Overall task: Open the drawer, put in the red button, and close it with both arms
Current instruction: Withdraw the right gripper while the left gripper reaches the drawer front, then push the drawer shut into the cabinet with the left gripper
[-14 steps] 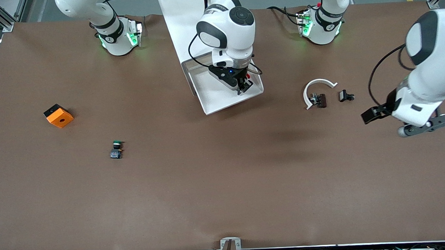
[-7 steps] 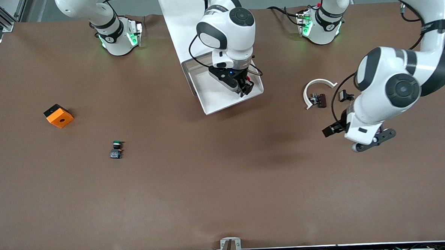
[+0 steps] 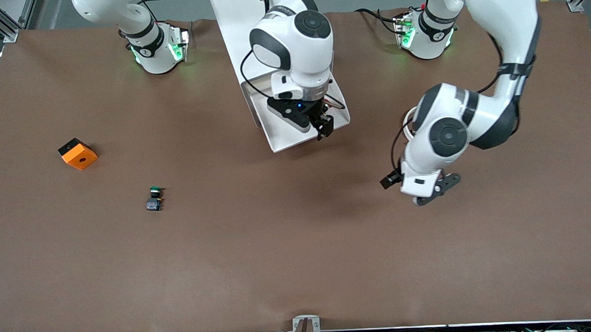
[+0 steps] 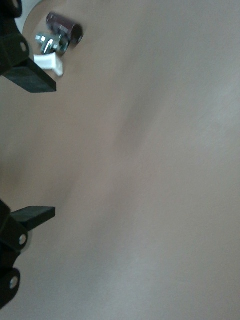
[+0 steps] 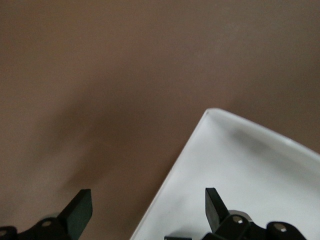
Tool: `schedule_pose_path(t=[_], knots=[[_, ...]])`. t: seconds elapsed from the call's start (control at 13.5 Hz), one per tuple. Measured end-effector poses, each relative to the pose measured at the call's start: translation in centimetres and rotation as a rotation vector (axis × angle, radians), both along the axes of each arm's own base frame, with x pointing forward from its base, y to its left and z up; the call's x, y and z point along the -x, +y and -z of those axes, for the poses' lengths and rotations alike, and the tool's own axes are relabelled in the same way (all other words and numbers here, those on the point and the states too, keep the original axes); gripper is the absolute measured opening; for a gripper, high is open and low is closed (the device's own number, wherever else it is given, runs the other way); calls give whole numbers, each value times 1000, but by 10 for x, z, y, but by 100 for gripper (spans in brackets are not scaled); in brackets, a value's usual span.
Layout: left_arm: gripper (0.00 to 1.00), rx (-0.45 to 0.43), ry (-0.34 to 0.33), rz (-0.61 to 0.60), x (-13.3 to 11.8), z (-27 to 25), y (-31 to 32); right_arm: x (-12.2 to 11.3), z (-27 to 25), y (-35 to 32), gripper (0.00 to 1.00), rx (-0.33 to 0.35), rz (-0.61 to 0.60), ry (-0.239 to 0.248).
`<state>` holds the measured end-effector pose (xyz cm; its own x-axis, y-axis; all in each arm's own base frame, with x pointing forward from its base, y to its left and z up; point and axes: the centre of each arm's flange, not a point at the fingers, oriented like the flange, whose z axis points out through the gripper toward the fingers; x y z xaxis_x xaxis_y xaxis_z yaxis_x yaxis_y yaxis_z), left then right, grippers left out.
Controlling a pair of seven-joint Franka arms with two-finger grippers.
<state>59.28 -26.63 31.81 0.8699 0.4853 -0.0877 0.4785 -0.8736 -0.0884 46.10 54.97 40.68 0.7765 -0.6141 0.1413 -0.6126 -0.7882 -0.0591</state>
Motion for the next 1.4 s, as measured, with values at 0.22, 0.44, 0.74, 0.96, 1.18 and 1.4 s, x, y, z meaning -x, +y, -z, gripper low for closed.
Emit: schedule_pose_path(t=[0.22, 0.44, 0.74, 0.96, 1.18, 1.4], knots=[[100, 21, 7, 43, 13, 15, -39, -49, -33, -57, 100, 14, -108, 38], [100, 73, 54, 63, 34, 30, -80, -89, -69, -134, 100, 41, -235, 117], [100, 144, 133, 74, 66, 39, -124, -131, -110, -273, 100, 81, -456, 253], [100, 155, 184, 78, 93, 39, -151, -145, -138, -378, 100, 62, -590, 326], [100, 131, 218, 97, 122, 47, -173, -145, -160, -467, 100, 28, -687, 362], [100, 121, 264, 134, 152, 47, -195, -142, -170, -537, 100, -2, -728, 376]])
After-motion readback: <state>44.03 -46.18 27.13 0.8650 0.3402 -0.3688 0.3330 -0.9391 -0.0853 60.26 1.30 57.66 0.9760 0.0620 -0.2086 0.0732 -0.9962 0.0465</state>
